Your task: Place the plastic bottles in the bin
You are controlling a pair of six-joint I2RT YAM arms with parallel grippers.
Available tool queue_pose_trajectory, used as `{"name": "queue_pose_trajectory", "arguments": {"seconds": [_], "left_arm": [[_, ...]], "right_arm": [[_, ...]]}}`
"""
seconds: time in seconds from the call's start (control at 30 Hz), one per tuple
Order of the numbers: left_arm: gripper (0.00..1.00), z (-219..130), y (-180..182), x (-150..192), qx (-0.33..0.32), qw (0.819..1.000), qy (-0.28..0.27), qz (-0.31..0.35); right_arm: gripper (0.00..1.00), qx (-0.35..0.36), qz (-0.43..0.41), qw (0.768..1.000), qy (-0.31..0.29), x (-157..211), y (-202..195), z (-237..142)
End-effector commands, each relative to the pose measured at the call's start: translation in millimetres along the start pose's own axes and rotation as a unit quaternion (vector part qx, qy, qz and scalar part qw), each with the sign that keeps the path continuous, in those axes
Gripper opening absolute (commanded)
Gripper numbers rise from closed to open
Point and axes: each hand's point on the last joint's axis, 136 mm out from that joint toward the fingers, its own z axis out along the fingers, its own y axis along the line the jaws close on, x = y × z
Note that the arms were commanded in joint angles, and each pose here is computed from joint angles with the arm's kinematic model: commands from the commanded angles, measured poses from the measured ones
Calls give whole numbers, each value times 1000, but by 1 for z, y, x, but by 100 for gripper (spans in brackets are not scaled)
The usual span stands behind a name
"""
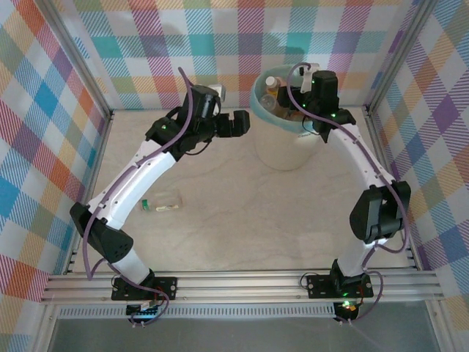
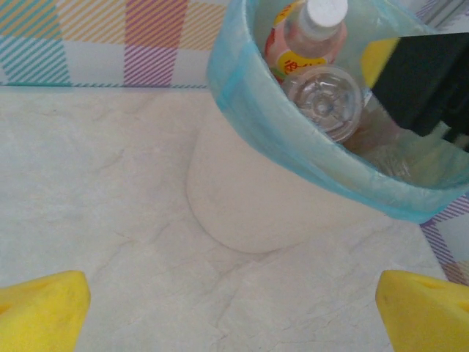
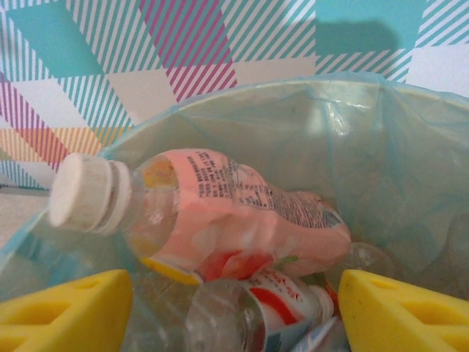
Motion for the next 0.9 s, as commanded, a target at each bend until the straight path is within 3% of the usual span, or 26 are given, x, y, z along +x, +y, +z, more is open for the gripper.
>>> {"name": "queue_pose_trajectory", "arguments": {"seconds": [0.0, 0.17, 0.4, 0.63, 0.87], "left_arm": [[100, -42, 22, -5, -38, 999, -26, -3], [100, -72, 72, 23, -107, 993, -24, -46], [100, -86, 152, 93, -171, 970, 37, -166], [100, -57, 221, 172, -183, 911, 110, -352], [100, -45, 268, 206, -216, 848, 94, -475]], "right_arm": [[76, -31, 5, 998, -54, -53, 24, -51], [76, -69, -18, 994, -84, -71, 55, -90], [76, -139, -61, 985, -87, -44, 109, -125], [77, -226, -91, 970, -24, 22, 176, -129], [77, -282, -71, 956, 46, 82, 212, -121]]}}
